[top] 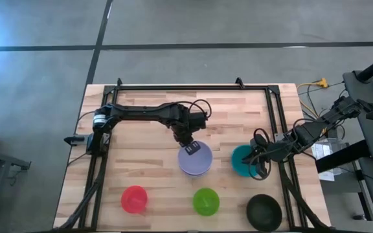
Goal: Nest bowls inside each other
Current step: Stack the purple bowl on top of the pink bowl
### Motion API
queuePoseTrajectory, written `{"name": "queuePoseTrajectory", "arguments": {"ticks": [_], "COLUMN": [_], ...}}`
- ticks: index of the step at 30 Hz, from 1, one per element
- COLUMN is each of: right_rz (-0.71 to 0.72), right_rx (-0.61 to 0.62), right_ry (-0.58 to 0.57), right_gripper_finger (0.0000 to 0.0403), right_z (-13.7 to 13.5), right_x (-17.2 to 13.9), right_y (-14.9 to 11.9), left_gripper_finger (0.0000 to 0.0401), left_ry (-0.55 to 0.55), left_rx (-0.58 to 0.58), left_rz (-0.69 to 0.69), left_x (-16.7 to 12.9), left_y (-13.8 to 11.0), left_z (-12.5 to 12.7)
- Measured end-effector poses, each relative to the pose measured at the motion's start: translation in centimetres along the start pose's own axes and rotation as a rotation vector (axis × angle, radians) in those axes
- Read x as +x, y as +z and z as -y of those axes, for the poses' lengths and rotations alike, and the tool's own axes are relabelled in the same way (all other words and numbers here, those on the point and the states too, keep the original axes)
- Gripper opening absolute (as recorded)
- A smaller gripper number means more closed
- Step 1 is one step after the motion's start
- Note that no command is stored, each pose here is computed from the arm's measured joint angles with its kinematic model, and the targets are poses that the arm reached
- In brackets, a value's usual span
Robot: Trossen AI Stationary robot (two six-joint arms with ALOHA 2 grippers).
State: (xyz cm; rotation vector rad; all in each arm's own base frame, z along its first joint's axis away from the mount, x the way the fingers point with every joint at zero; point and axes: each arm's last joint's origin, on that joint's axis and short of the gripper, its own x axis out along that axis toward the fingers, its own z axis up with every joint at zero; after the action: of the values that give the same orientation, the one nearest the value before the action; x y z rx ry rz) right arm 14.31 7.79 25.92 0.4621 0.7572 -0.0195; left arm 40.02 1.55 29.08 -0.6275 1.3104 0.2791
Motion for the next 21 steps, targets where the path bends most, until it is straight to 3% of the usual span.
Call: {"name": "queuePoseTrajectory", "arguments": {"ticks": [21], "right_rz": [0.005], "right_rx": [-0.041], "right_ry": [-0.006], "right_gripper_finger": [0.0063], "right_z": [0.03], "right_x": [0.00], "right_y": [0.01], "left_gripper_finger": [0.0002], "left_ry": [0.020], "left_rx": [0.000], "left_rz": [0.003], "left_x": [0.16], "left_y": [0.02], "left_z": [-0.06]}}
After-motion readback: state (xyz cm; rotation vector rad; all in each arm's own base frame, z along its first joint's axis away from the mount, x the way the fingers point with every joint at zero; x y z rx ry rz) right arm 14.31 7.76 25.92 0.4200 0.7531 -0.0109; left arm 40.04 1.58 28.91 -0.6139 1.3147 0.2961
